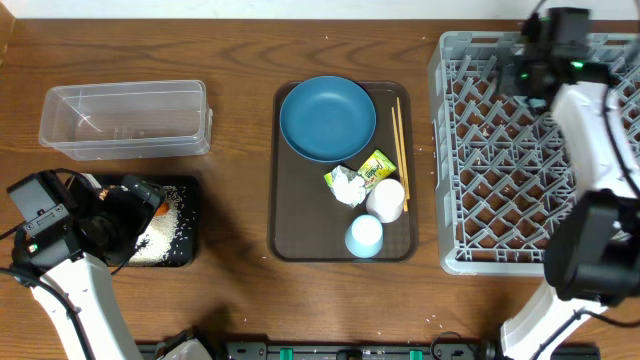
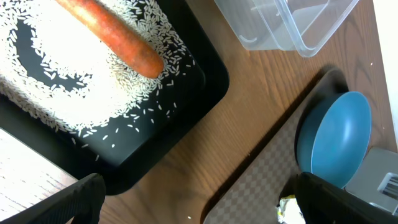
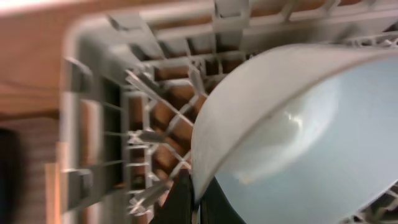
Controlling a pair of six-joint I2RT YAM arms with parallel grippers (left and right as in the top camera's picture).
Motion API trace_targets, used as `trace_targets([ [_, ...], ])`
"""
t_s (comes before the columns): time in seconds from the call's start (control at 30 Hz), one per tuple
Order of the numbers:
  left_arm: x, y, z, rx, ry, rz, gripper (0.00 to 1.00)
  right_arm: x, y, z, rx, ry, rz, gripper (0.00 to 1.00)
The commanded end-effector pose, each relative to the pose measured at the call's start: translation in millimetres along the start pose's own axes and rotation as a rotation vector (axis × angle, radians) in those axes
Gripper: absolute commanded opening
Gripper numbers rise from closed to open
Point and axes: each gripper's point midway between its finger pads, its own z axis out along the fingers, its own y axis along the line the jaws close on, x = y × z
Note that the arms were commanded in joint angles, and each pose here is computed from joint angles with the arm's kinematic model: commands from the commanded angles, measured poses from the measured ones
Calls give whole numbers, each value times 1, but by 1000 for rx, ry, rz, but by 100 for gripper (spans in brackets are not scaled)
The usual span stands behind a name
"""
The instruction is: Sort waste into correct bins and load items into the dishwasher rack
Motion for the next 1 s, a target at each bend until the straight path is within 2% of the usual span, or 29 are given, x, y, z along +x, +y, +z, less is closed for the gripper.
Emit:
trace_targets([
  [0.0, -1, 0, 0, 6, 3, 18, 98, -28, 12, -43, -262, -81, 106, 1],
  [0.17, -1, 0, 0, 6, 3, 18, 98, -26, -10, -58, -415, -82, 201, 1],
  [0.5, -1, 0, 0, 6, 3, 18, 98, -7, -10, -64, -687, -94, 271, 1],
  [0.73, -1, 0, 0, 6, 3, 18, 98, 1, -15, -46, -702, -119, 342, 1],
  [0.97, -1, 0, 0, 6, 3, 17, 98, -11, -34, -55, -717, -173, 393, 1],
])
